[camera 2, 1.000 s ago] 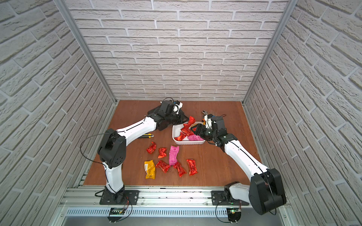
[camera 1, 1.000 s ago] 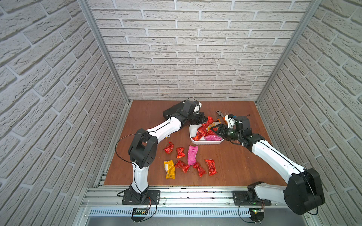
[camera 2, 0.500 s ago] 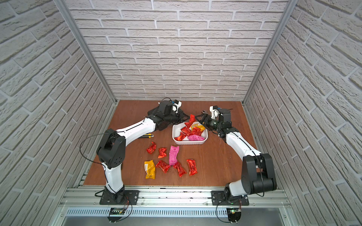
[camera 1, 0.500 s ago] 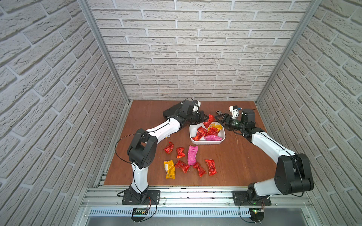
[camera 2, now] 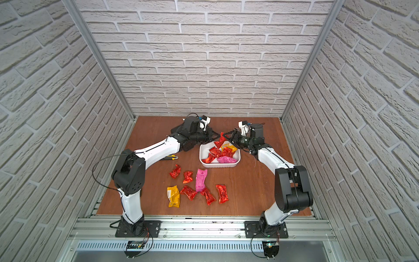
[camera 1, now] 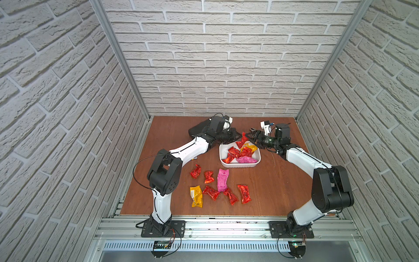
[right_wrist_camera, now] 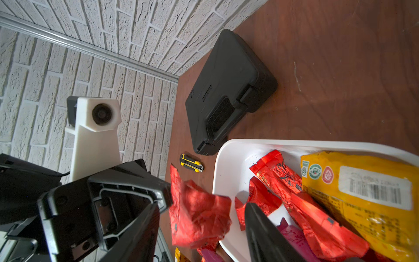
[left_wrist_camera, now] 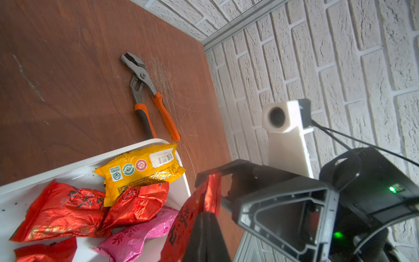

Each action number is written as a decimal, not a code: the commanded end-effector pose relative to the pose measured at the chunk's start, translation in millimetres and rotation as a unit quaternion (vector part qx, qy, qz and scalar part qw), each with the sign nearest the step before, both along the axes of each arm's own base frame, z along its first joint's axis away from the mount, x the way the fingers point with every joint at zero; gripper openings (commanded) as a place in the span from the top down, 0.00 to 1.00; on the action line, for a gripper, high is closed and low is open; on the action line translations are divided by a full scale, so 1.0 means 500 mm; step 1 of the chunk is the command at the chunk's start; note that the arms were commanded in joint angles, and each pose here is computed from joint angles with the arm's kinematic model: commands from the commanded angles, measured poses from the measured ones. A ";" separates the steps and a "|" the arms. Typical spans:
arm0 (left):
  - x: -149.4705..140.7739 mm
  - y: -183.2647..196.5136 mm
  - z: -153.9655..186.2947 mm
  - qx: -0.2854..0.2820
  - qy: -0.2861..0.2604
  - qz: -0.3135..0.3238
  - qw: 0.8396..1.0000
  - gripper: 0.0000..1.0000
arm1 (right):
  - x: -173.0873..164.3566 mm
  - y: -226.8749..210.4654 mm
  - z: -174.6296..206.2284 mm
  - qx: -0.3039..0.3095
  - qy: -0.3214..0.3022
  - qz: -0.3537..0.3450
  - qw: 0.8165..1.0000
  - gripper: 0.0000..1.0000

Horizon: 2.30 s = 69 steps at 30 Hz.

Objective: Take the tea bags out of the storage box
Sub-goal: Place the tea bag at the center of the board.

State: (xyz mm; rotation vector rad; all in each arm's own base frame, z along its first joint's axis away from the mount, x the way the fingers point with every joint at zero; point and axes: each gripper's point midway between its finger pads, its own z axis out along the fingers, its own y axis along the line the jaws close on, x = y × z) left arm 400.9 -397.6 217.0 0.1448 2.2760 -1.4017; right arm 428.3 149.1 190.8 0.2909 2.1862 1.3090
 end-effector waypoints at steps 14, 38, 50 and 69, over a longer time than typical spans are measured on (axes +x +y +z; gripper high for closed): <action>0.001 0.003 0.038 -0.024 -0.028 0.009 0.999 1.00 | 0.008 0.030 0.070 0.033 -0.051 0.033 0.998 0.93; -0.041 0.279 -0.039 0.270 -0.090 0.200 0.937 0.33 | -0.471 -0.151 -0.133 -0.241 0.216 -0.069 0.944 0.98; -0.068 0.327 -0.101 0.290 -0.044 0.239 0.925 0.31 | -0.437 -0.127 -0.260 -0.234 0.239 -0.028 0.942 0.98; -0.073 0.312 -0.145 0.280 -0.027 0.215 0.935 0.30 | -0.330 -0.148 -0.074 -0.370 0.086 -0.008 0.925 0.45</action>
